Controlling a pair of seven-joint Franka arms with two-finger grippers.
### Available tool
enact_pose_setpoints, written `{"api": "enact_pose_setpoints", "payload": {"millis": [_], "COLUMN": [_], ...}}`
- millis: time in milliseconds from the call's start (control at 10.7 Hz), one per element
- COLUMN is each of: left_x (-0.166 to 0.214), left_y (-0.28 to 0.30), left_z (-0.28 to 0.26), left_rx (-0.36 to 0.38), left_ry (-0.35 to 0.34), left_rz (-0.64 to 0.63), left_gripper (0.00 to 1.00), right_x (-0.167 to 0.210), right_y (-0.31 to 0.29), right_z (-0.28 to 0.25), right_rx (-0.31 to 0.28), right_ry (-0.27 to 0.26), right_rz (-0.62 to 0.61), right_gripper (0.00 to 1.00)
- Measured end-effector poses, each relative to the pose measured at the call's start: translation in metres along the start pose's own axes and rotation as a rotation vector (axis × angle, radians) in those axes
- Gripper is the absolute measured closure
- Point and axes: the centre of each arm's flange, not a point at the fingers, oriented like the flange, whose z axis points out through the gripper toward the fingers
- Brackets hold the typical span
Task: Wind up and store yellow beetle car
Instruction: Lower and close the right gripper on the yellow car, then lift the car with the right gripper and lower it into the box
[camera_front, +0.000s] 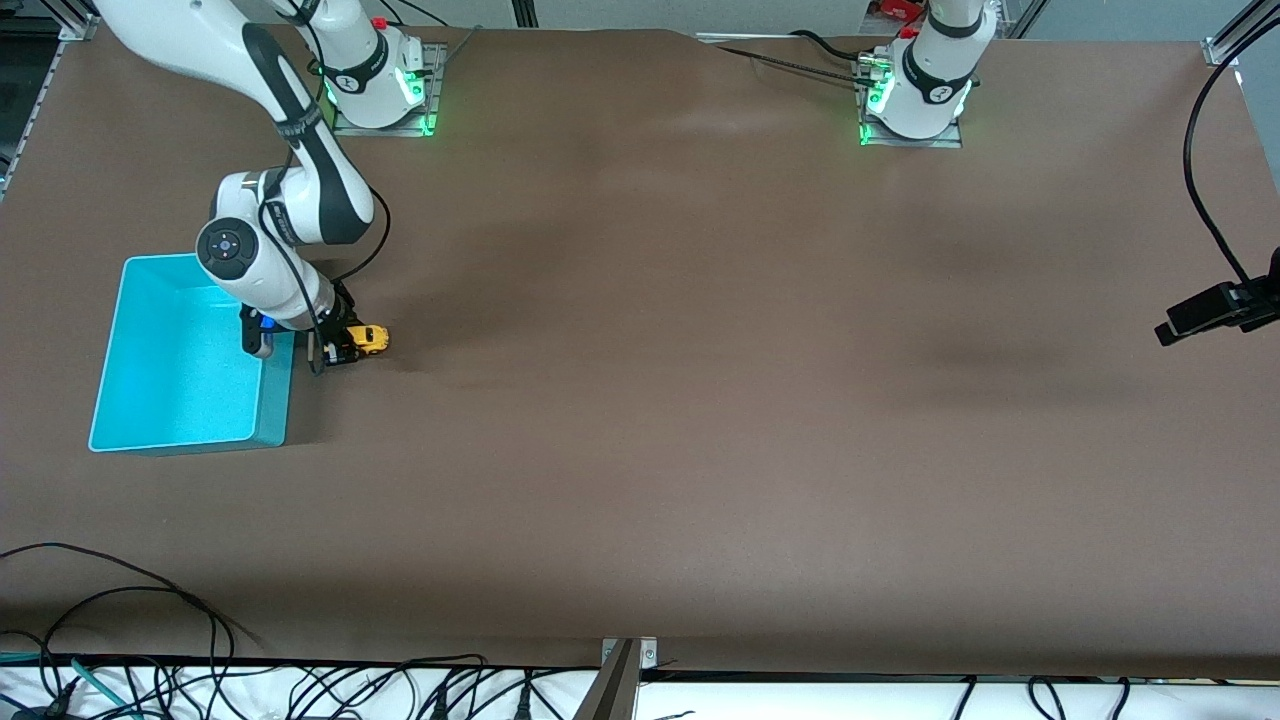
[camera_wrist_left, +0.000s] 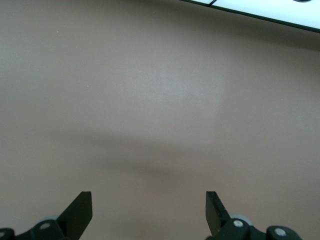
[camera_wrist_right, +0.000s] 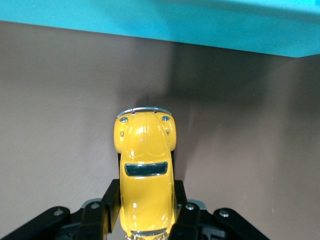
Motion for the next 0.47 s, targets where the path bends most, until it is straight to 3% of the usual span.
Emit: {"api": "enact_pose_setpoints", "payload": {"millis": [280,467], "left_x": [0.001,0.004], "left_y": [-0.003,-0.008], "left_z": [0.003,0.008], "left_rx": [0.001,0.001], "left_ry": [-0.005,-0.013], "left_rz": [-0.005,-0.012], "left_gripper": [0.0,0.0], "right_x": [-0.002,0.017], "right_y": [-0.018,-0.02], "right_z": [-0.089,-0.119], "right_rx": [-0.137,-0.183], "right_ry": [0.016,-0.002], "right_rz": [-0.166,-0.343], "right_gripper": [0.54,0.54]}}
